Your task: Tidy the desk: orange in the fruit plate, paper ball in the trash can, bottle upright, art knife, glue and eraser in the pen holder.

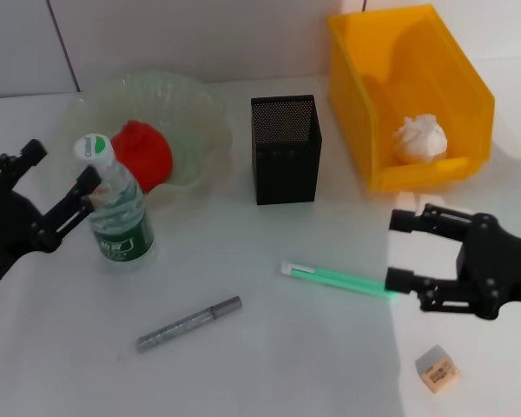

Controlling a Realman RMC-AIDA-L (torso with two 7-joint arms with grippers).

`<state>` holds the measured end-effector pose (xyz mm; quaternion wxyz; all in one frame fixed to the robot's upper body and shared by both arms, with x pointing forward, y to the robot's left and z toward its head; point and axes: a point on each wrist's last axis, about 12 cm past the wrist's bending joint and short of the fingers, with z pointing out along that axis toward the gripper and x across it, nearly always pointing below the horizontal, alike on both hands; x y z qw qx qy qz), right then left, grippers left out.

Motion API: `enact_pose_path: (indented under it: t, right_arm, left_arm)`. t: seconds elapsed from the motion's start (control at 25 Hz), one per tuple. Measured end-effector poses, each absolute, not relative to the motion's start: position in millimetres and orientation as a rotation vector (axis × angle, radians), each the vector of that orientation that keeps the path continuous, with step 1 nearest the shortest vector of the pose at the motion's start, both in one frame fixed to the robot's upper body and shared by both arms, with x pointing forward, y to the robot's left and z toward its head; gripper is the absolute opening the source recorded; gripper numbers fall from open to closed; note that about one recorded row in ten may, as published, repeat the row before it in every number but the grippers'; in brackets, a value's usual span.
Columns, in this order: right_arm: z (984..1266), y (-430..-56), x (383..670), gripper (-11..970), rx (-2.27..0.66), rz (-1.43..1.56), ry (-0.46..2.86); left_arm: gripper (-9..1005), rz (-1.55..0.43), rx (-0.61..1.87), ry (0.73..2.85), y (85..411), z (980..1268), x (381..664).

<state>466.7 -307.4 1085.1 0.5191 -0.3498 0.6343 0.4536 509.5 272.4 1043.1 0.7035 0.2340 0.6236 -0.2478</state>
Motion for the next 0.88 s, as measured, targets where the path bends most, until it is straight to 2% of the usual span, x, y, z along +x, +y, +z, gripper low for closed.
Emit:
enact_pose_path:
  t: [0.04,0.08,0.12,0.16,0.32,0.36,0.44,0.68,0.88]
  right_arm:
    - [1086.4,-310.3,467.0,826,-0.822,1.083,1.523]
    - [1088.3,-314.0,467.2,826,-0.801,1.082,1.526]
    - [1090.9,-318.3,467.9,827,-0.778,1.083,1.528]
    - [1094.0,-321.7,469.3,827,-0.767,1.089,1.533]
    - [1115.1,-333.5,481.4,826,-0.767,1.124,1.61]
    - [1123.0,-335.9,485.8,826,-0.776,1.124,1.642]
    - [1140.7,-339.2,494.7,825,-0.797,1.109,1.717]
    - [1198.0,-334.3,511.7,824,-0.895,0.951,1.975]
    - [1231.9,-313.5,521.5,822,-1.003,0.792,2.132]
  left_arm:
    - [722,-0.551,0.521,1.387,272.4,1043.1,509.5]
    - [740,-0.564,0.45,1.406,288.3,1038.3,491.2]
    - [788,-0.564,0.45,1.406,288.3,1038.3,491.2]
    - [835,-0.56,0.442,1.391,298.3,1035.2,469.5]
    - [830,-0.56,0.442,1.391,298.3,1035.2,469.5]
    - [829,-0.596,0.472,1.365,299.0,1033.9,450.6]
    - [829,-0.659,0.541,1.358,293.2,1031.7,439.5]
    - [828,-0.727,0.632,1.386,284.0,1026.4,434.5]
    - [828,-0.744,0.645,1.394,281.1,1024.6,433.0]
